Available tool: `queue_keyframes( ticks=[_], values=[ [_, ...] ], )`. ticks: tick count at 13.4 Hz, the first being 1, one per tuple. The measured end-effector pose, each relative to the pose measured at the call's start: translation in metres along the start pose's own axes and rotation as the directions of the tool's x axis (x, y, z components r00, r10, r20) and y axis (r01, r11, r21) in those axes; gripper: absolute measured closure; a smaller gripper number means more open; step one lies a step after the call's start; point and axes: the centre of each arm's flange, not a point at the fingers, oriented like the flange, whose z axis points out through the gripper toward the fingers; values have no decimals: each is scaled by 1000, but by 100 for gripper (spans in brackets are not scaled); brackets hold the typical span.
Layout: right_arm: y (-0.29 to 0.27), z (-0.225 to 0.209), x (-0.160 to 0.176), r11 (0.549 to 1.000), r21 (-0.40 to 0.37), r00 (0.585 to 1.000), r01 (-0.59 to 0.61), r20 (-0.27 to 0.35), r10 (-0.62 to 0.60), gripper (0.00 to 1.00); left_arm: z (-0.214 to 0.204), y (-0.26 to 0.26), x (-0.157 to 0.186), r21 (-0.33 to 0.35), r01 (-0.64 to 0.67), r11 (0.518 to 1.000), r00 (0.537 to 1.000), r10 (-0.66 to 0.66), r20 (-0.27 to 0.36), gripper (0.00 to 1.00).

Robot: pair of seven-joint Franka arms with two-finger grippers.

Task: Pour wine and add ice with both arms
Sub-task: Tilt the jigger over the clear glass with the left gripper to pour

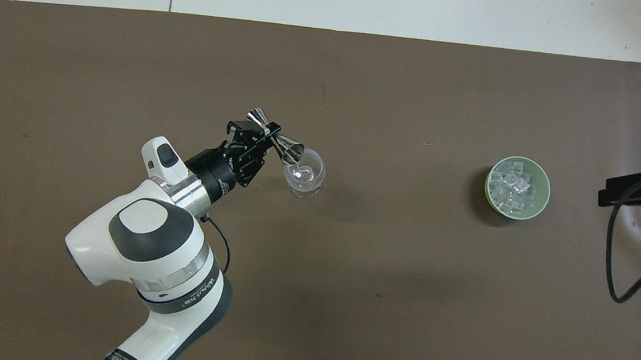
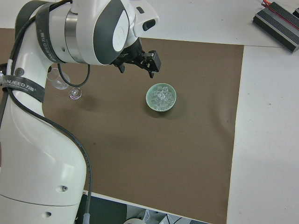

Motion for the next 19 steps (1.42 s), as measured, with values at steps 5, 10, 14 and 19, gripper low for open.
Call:
queue_keyframes(
  ticks=[5,10,14,19],
  values=[
    [0,0,0,1000,0,1000,0,0,0,0,0,3,-7,0,-34,999,999,34,-3,79],
    [0,0,0,1000,0,1000,0,0,0,0,-1,7,-9,-2,-73,997,997,73,-14,79],
    [0,0,0,1000,0,1000,0,0,0,0,-3,10,-8,0,-106,994,994,106,-24,79],
    [0,0,0,1000,0,1000,0,0,0,0,-3,16,-11,-1,-151,988,988,151,-32,79]
  ],
)
